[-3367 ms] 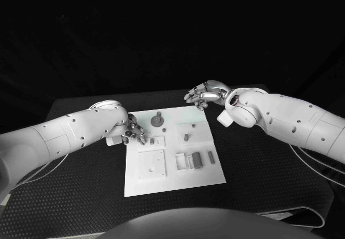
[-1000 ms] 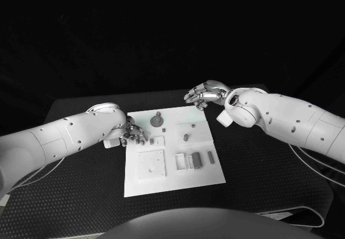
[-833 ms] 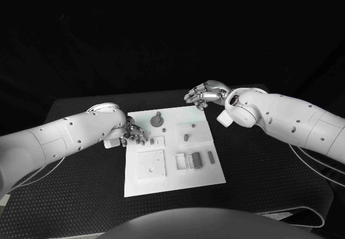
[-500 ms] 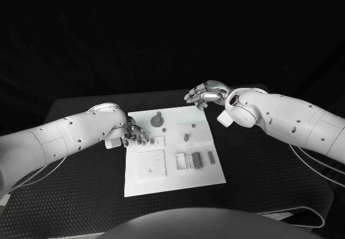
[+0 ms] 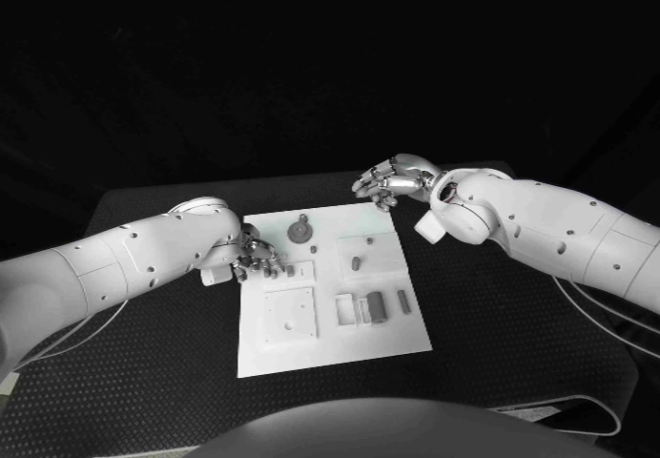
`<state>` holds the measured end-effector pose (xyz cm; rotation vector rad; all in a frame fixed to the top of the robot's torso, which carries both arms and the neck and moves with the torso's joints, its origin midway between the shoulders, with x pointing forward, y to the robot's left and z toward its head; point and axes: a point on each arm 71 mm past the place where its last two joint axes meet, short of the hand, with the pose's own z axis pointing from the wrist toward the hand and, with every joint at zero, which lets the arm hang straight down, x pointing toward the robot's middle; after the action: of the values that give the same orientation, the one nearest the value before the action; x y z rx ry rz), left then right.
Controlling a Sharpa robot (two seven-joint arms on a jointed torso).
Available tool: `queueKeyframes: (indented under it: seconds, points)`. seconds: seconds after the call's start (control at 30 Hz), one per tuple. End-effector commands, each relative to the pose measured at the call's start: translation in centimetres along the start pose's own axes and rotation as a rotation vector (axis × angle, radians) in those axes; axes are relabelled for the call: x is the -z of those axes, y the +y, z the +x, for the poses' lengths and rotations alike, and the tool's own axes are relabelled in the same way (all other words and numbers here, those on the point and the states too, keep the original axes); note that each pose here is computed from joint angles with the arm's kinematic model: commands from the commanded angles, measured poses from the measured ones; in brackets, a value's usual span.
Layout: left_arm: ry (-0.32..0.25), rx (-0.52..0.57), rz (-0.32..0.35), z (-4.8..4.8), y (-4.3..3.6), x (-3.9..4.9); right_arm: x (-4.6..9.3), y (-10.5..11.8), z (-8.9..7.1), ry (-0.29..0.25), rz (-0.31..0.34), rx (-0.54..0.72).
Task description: Assemble the parts on the task board
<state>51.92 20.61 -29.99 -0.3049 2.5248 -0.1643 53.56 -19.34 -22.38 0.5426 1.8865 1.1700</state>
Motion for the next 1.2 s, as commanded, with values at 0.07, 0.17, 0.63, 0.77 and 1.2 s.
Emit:
queueKeyframes:
  seconds: [0.07, 0.17, 0.63, 0.77, 1.2]
  points:
    - [-0.02, 0.024, 0.023, -0.45, 0.16, 0.25, 0.0, 0.0, 0.1, 0.013, -0.007, 0.0]
    - [-0.03, 0.044, 0.051, -1.1, -0.08, 0.79, 0.0, 0.0, 0.1, 0.012, -0.006, 0.0]
    - [-0.244, 0.255, 0.326, -5.63, -2.62, 4.16, 0.1, -0.1, -0.1, 0.006, -0.003, 0.001]
    - [-0.333, 0.166, 0.501, -6.03, -4.29, 4.69, 0.1, -0.2, -0.1, 0.004, -0.002, 0.001]
    - [-0.596, -0.346, 0.743, -4.02, -8.04, 4.73, -0.1, -0.3, -0.3, -0.009, 0.0, 0.002]
